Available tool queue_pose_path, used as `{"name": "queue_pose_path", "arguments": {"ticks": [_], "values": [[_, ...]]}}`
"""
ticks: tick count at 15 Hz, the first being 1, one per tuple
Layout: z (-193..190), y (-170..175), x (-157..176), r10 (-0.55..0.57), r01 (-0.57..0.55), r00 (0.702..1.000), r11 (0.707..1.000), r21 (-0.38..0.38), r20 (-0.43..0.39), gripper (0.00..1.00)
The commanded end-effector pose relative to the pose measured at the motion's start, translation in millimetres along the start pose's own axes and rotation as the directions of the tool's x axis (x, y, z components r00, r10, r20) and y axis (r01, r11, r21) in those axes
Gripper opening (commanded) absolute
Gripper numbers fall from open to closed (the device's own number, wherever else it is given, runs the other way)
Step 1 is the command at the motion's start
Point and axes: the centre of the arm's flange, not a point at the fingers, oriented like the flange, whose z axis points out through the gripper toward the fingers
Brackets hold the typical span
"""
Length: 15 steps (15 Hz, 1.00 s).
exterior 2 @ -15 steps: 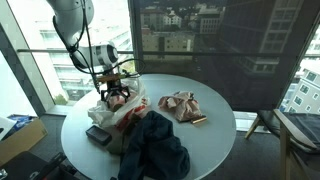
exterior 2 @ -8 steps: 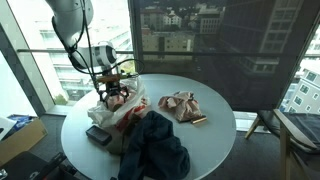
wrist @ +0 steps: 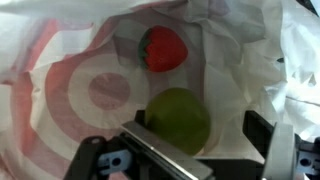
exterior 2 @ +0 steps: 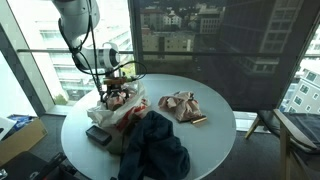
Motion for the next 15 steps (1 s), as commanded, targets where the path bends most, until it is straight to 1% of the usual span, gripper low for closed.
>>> {"name": "queue_pose_path", "arguments": {"ticks": [1,3,6,7,8,9,10,11,12,13,15], "values": [[7,3,5,-0.051,0.053,0.997,0.997,0.050,-0.053,1.00],[12,6,4,-0.059,0.062,0.996,0.997,0.049,-0.060,1.00],[23,14,1,-0.062,0.064,0.997,0.997,0.035,-0.048,1.00],[24,17,0,-0.056,0.058,0.997,0.998,0.036,-0.052,0.75],[24,17,-1,-0.050,0.052,0.998,0.998,0.034,-0.047,0.74],[24,16,-2,-0.046,0.047,0.998,0.998,0.031,-0.047,0.68],[22,13,-3,-0.030,0.032,0.999,0.998,0.053,-0.035,0.58],[21,9,-5,-0.021,0.023,0.999,0.998,0.058,-0.026,0.51],[19,6,-8,-0.008,0.009,1.000,0.998,0.065,-0.017,0.47],[17,4,-11,0.013,-0.012,1.000,0.997,0.073,-0.008,0.47],[11,3,-18,0.056,-0.057,0.998,0.997,0.057,0.014,0.47]]}}
